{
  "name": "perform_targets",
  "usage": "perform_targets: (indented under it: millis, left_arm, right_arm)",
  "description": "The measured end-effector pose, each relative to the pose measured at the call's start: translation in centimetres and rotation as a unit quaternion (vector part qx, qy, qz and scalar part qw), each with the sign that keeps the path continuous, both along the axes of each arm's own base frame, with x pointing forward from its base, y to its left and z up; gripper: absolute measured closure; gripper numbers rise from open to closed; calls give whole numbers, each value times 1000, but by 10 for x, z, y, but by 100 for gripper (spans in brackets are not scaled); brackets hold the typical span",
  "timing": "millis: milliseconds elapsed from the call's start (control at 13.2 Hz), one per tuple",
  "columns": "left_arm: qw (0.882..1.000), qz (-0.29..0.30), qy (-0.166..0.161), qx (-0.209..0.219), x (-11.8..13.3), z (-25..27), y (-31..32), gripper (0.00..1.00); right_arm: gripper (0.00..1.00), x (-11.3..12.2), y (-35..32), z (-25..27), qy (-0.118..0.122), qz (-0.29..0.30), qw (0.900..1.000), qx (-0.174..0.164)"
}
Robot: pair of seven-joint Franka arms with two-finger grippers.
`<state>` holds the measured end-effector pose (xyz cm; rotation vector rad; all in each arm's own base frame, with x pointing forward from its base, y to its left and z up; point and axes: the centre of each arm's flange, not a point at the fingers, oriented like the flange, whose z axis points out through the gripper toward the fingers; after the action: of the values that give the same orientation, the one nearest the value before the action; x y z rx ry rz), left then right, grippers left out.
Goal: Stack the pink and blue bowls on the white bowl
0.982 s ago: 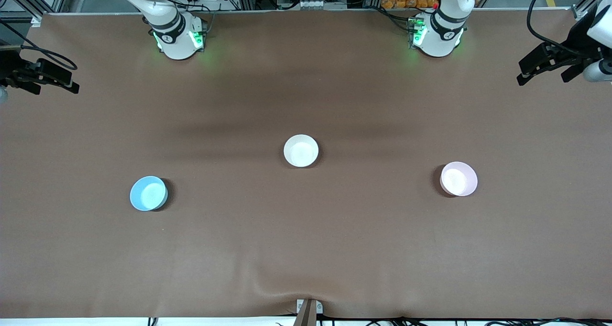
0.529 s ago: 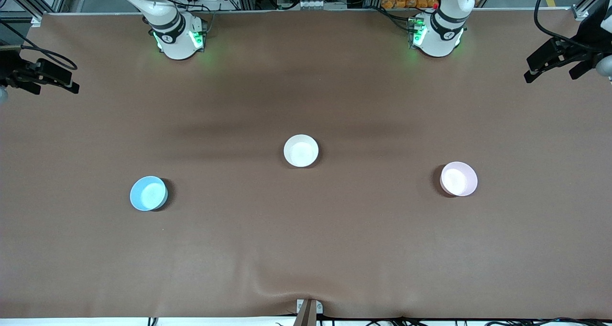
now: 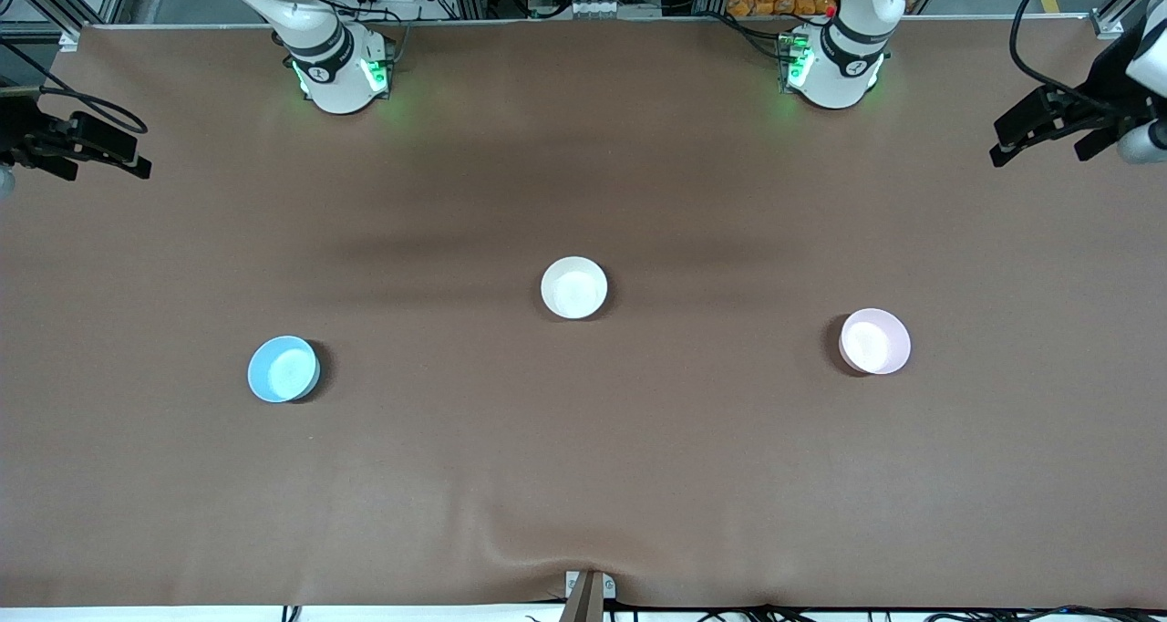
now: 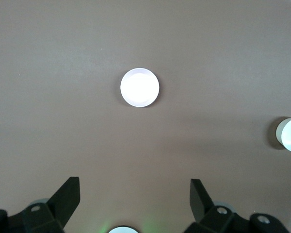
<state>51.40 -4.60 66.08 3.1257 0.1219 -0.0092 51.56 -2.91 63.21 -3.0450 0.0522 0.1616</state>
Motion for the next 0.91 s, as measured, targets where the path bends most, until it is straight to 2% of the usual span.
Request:
perform_targets:
  millis: [151, 529, 680, 907]
  left_arm:
    - [1000, -1, 5, 0, 4, -6, 0, 0]
    - [1000, 2, -16, -2, 24, -20, 1, 0]
    - [1000, 8, -25, -1, 42, -47, 6, 0]
    - [998, 30, -52, -2, 66, -116, 30, 0]
  right_arm:
    - [0, 0, 0, 0, 0, 0, 1000, 0]
    - [0, 0, 0, 0, 0, 0, 1000, 0]
    - [0, 0, 0, 0, 0, 0, 1000, 0]
    - [0, 0, 0, 0, 0, 0, 1000, 0]
